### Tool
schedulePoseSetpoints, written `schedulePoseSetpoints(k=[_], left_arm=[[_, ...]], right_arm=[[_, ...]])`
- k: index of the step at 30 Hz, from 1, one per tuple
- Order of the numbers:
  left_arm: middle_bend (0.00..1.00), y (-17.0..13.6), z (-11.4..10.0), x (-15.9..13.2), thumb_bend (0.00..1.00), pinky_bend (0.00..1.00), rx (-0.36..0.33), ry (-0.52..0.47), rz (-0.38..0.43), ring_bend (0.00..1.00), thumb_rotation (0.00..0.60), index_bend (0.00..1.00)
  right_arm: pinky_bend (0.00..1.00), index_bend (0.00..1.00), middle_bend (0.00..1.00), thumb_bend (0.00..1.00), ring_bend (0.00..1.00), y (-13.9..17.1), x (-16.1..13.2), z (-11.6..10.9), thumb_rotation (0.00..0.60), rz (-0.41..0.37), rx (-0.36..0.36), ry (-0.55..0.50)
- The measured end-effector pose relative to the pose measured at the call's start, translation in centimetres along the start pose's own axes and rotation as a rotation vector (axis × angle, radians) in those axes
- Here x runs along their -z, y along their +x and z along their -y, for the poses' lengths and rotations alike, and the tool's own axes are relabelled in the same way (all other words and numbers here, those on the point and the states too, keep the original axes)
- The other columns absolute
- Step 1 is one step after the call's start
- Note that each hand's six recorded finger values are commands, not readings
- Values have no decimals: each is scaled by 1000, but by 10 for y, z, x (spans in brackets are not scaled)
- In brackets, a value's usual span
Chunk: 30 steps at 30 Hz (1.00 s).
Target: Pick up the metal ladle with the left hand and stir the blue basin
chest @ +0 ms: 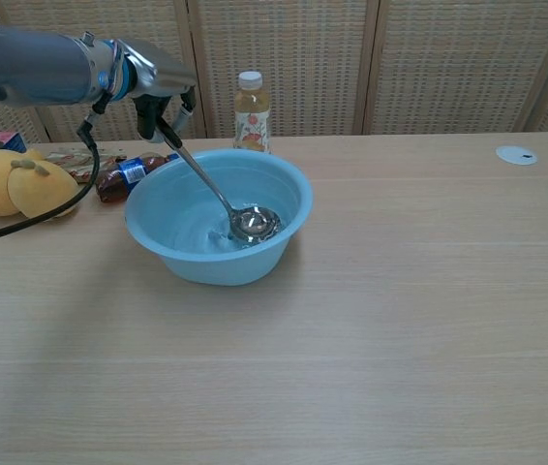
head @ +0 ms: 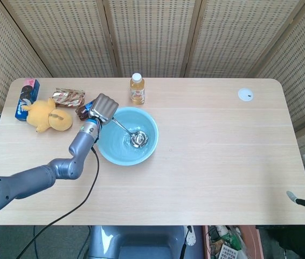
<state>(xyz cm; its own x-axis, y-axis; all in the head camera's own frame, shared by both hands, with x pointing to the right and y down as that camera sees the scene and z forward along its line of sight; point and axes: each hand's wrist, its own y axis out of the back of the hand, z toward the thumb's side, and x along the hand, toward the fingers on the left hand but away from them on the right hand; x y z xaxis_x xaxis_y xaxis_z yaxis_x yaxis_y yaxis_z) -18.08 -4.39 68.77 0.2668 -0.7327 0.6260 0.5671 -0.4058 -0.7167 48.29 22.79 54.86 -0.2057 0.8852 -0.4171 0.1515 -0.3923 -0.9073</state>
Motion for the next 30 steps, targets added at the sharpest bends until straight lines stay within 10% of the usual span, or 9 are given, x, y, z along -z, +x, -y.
schedulePoseSetpoints(k=[30], left_arm=[[1000, -34, -35, 59, 594, 1000, 5, -152, -39, 964, 600, 822]], right_arm=[[0, 0, 0, 0, 0, 1, -5, 1, 600, -9, -3, 5]])
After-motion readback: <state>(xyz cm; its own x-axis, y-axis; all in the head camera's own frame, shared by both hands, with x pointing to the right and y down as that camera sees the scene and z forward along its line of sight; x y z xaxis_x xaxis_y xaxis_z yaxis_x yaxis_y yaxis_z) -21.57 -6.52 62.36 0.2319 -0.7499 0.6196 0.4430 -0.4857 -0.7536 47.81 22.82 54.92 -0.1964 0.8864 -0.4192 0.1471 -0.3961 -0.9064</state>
